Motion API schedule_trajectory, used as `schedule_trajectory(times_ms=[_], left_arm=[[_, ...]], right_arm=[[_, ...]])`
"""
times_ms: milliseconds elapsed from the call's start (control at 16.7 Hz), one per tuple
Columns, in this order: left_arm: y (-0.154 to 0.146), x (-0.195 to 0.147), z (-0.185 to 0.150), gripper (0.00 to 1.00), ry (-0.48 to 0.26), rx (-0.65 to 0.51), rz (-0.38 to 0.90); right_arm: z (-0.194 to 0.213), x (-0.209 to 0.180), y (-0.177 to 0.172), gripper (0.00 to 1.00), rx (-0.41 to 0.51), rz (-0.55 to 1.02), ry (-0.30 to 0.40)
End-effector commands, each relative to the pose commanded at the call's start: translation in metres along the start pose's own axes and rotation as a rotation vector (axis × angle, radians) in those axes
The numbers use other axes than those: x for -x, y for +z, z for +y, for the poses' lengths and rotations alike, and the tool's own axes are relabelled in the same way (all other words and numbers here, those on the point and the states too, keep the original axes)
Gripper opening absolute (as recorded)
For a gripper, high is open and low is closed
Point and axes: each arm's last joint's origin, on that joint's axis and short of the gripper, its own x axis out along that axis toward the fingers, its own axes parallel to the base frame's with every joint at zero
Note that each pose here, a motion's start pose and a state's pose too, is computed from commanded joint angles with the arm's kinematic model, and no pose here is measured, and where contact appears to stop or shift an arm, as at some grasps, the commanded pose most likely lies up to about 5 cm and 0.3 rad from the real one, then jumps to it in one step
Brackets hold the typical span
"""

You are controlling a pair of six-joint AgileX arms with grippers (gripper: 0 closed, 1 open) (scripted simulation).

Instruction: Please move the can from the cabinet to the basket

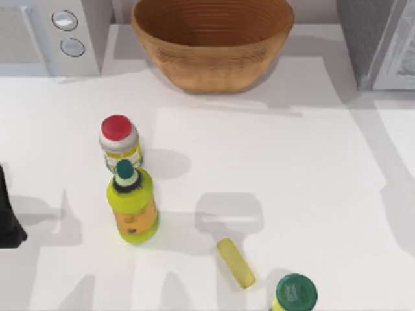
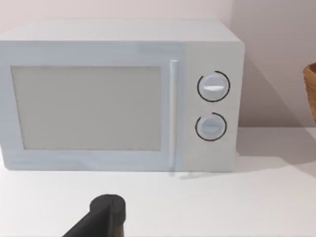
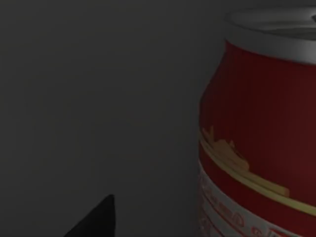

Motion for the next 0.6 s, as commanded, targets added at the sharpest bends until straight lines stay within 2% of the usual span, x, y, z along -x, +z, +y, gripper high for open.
schedule_trajectory(times_ms=[600], left_arm=[[0.0000, 0.0000, 0.0000, 1.00, 0.000, 0.000, 0.000]], right_arm=[[0.0000, 0.0000, 0.0000, 0.17, 0.000, 0.000, 0.000]])
